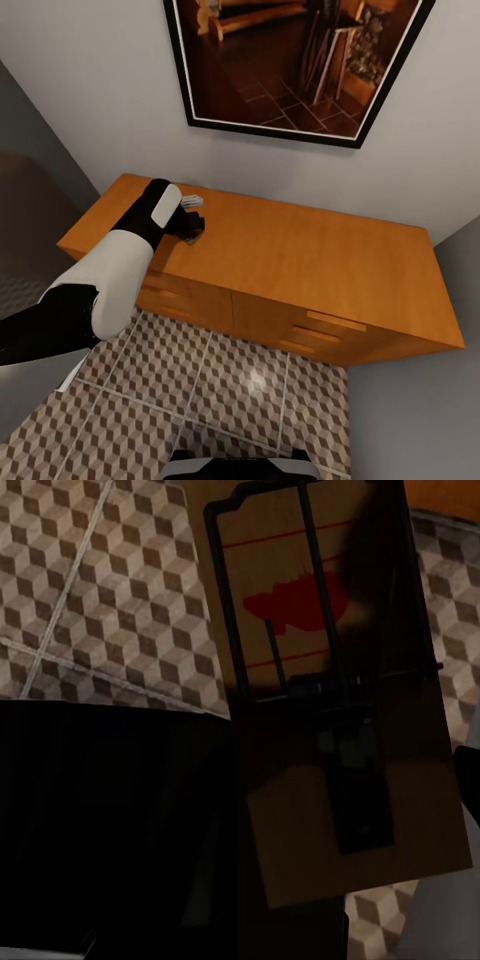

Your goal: Take the four mousetraps from the cabinet in the bathroom and place them on the bathroom floor. Make sure all four end up on the same floor surface, and ensure that at least two of them are either under or directly next to the same bathroom sink.

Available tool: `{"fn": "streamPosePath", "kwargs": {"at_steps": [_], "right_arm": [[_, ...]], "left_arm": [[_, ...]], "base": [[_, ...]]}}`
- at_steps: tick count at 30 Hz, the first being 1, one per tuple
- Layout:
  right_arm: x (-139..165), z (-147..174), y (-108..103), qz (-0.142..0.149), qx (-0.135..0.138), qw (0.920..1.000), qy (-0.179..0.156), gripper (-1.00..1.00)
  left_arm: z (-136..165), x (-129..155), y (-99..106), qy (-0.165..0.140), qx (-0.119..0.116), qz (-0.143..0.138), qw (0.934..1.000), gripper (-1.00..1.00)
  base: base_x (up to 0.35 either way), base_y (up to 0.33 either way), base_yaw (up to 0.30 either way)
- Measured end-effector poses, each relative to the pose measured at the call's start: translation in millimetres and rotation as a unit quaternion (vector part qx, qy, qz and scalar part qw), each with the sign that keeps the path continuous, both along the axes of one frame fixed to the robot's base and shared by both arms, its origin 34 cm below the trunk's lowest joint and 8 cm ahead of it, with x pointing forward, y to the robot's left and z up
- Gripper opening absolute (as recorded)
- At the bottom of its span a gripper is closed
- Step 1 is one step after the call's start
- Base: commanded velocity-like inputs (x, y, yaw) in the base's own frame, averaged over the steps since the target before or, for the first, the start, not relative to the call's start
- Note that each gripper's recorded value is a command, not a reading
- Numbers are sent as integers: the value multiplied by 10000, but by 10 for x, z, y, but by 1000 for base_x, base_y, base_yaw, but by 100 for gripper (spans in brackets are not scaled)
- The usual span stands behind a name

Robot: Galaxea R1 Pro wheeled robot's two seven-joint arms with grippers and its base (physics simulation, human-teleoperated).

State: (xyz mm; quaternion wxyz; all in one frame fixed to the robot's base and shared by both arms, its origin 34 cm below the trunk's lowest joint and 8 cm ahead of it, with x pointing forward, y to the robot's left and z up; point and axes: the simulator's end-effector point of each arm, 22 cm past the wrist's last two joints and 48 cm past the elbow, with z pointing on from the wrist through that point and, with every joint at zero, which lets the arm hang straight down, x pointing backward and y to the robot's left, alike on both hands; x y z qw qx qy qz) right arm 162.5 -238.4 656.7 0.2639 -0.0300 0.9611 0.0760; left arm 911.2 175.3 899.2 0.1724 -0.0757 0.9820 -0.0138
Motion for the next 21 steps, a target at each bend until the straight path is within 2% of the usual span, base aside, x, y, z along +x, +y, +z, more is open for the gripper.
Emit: {"fn": "streamPosePath", "kwargs": {"at_steps": [20, 21], "right_arm": [[-13, -2, 0, 0, 0, 10000, 19, -100], [-13, -2, 0, 0, 0, 10000, 19, -100]], "left_arm": [[-2, 18, 10, -26, 20, -1, 10000, 100], [-2, 18, 10, -26, 20, -1, 10000, -100]], "base": [[0, 0, 0], [0, 0, 0]]}}
